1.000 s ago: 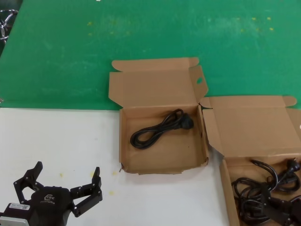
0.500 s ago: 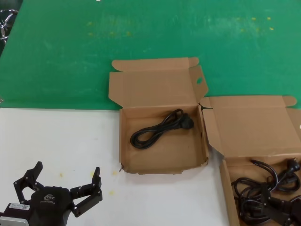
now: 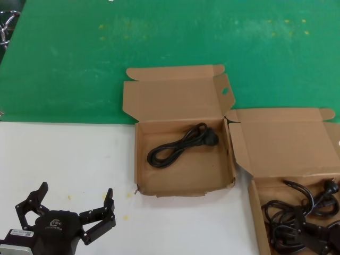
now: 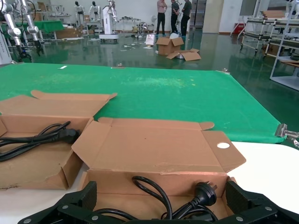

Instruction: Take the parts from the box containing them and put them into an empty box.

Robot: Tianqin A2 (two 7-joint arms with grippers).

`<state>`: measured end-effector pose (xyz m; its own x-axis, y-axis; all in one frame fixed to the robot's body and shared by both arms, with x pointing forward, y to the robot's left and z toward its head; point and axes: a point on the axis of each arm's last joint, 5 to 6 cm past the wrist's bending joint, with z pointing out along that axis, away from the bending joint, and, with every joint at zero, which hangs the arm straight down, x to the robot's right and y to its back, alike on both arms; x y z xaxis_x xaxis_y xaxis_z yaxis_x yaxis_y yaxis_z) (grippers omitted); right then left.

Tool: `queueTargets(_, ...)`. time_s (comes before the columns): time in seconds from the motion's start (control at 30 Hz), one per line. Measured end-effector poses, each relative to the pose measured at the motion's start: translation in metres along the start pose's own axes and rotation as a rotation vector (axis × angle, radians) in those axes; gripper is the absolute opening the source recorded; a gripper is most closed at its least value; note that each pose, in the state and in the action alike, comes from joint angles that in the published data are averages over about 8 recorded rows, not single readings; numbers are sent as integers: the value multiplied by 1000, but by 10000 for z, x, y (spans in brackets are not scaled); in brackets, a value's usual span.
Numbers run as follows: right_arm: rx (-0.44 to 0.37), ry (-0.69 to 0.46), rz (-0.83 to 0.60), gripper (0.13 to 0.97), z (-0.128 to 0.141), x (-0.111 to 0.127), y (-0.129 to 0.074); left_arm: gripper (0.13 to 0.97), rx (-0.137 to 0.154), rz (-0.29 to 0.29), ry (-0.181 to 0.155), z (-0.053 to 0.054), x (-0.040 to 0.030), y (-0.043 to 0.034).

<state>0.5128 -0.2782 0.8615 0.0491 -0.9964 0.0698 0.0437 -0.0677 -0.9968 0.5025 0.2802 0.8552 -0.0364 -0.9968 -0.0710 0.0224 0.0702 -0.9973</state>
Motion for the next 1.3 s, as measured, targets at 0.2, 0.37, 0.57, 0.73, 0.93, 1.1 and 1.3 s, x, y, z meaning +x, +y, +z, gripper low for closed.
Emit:
queueTargets(0.2, 0, 0, 0, 966, 0, 0, 0, 966, 0, 0, 0, 0, 0, 0)
queueTargets(0.37, 0, 0, 0, 966, 0, 0, 0, 966, 0, 0, 0, 0, 0, 0)
queueTargets(0.57, 0, 0, 0, 966, 0, 0, 0, 966, 0, 0, 0, 0, 0, 0)
queueTargets(0.73, 0, 0, 0, 966, 0, 0, 0, 966, 0, 0, 0, 0, 0, 0)
queueTargets(0.93, 0, 0, 0, 966, 0, 0, 0, 966, 0, 0, 0, 0, 0, 0)
queueTargets(1.1, 0, 0, 0, 966, 0, 0, 0, 966, 0, 0, 0, 0, 0, 0)
queueTargets(1.3, 0, 0, 0, 966, 0, 0, 0, 966, 0, 0, 0, 0, 0, 0)
